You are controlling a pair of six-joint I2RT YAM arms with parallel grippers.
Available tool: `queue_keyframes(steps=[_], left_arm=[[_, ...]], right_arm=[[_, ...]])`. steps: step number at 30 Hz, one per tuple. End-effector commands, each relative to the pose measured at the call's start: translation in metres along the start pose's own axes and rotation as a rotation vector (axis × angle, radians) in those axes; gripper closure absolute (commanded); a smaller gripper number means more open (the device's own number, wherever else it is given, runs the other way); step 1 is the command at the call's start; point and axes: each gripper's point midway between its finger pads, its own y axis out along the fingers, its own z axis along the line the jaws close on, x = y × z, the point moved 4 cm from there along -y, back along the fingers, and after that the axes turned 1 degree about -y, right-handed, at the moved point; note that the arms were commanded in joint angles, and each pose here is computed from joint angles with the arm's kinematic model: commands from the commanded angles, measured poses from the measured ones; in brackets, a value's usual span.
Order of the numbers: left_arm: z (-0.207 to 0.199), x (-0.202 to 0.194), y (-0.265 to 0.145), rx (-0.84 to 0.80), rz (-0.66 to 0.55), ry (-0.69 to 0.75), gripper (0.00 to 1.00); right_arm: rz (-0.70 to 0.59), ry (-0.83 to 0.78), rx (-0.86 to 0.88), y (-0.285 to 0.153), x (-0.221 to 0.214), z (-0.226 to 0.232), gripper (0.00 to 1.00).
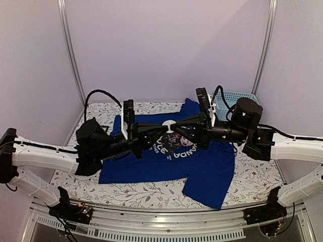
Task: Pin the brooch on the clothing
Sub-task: Open the brooch at the center of the board.
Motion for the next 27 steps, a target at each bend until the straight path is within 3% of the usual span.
queue_keyframes(steps=[1, 27], left_arm=[[-0.009, 0.003, 0.007, -0.033, -0.004, 0.029, 1.0], [-0.019, -0.007, 0.017, -0.061, 0.044, 0.068, 1.0]], right_arm=[[-0.004, -0.001, -0.031, 0.003, 0.001, -0.004, 0.95], [0.037, 0.001, -0.105, 0.008, -0.006, -0.017, 0.87]])
